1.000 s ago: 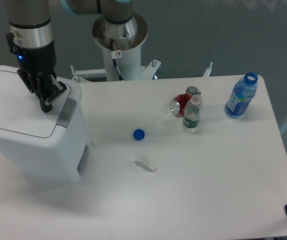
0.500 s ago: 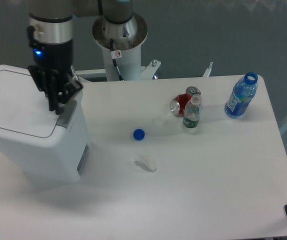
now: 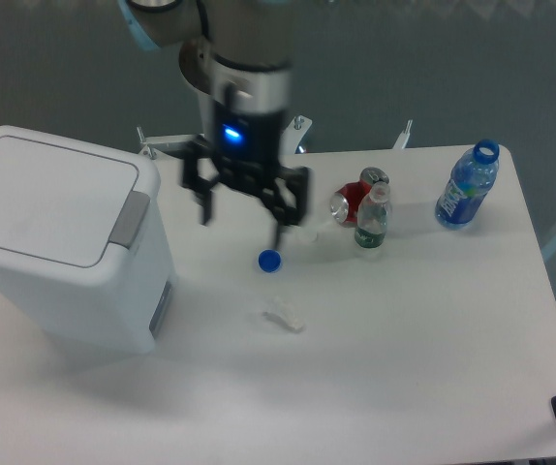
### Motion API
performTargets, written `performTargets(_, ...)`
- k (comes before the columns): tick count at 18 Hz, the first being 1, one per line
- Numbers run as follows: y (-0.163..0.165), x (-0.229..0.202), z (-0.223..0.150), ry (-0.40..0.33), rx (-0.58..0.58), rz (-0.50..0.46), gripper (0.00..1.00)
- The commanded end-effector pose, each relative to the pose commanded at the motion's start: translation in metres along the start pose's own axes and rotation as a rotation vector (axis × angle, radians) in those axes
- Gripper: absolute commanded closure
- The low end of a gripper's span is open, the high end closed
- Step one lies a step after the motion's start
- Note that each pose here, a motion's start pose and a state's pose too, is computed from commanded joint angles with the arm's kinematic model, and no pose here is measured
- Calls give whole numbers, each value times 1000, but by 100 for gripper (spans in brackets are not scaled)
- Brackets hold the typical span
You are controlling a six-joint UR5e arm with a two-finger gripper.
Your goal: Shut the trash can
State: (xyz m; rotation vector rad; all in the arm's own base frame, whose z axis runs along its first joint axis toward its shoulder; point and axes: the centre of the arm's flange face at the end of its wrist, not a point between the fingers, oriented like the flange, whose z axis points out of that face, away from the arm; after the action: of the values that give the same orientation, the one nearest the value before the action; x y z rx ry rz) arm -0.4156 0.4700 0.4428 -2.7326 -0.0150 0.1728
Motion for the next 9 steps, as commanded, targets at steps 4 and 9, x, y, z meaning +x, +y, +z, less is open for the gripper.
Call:
performTargets(4,30,-53,49,-3,-55,66,0)
performTargets(9,60,-86,99,-42,-283,173,0)
